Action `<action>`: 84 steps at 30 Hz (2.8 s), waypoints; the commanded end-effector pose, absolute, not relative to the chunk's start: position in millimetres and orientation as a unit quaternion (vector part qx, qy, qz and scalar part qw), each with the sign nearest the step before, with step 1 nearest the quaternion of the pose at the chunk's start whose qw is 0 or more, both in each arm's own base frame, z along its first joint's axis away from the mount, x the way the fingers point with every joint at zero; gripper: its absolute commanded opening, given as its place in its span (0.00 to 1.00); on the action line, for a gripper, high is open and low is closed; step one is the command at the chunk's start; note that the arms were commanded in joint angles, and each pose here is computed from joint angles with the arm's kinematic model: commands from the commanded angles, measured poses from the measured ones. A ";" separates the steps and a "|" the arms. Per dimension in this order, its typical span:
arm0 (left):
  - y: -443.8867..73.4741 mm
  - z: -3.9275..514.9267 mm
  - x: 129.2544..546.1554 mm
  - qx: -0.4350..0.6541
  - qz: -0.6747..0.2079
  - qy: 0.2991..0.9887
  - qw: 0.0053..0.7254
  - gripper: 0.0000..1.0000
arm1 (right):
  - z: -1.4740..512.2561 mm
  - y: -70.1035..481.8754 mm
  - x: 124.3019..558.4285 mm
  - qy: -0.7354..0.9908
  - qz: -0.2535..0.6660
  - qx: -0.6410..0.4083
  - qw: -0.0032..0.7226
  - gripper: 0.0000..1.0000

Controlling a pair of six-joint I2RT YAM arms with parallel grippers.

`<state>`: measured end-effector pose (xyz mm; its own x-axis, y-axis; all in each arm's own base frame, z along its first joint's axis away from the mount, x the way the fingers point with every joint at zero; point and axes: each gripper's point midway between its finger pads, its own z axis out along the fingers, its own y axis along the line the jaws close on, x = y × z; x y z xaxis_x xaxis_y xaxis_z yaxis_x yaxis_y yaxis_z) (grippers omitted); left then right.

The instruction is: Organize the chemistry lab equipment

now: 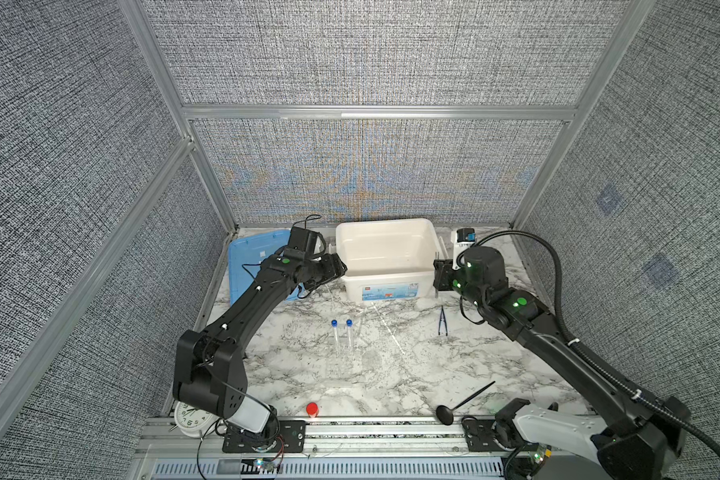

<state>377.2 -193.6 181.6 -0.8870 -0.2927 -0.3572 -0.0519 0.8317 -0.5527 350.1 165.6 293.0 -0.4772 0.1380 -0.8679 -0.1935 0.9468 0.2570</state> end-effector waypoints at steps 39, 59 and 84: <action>-186.4 174.1 391.6 -0.009 -0.174 0.971 0.165 0.51 | 153.6 259.0 507.3 0.905 0.090 -0.225 0.350 0.06; -109.4 263.3 325.3 -0.057 -0.103 0.944 0.309 0.58 | 66.2 251.1 512.2 0.944 0.047 -0.200 0.259 0.11; -77.8 313.7 292.9 -0.077 -0.107 0.889 0.438 0.70 | 311.9 271.2 399.3 0.848 0.136 -0.265 0.438 0.32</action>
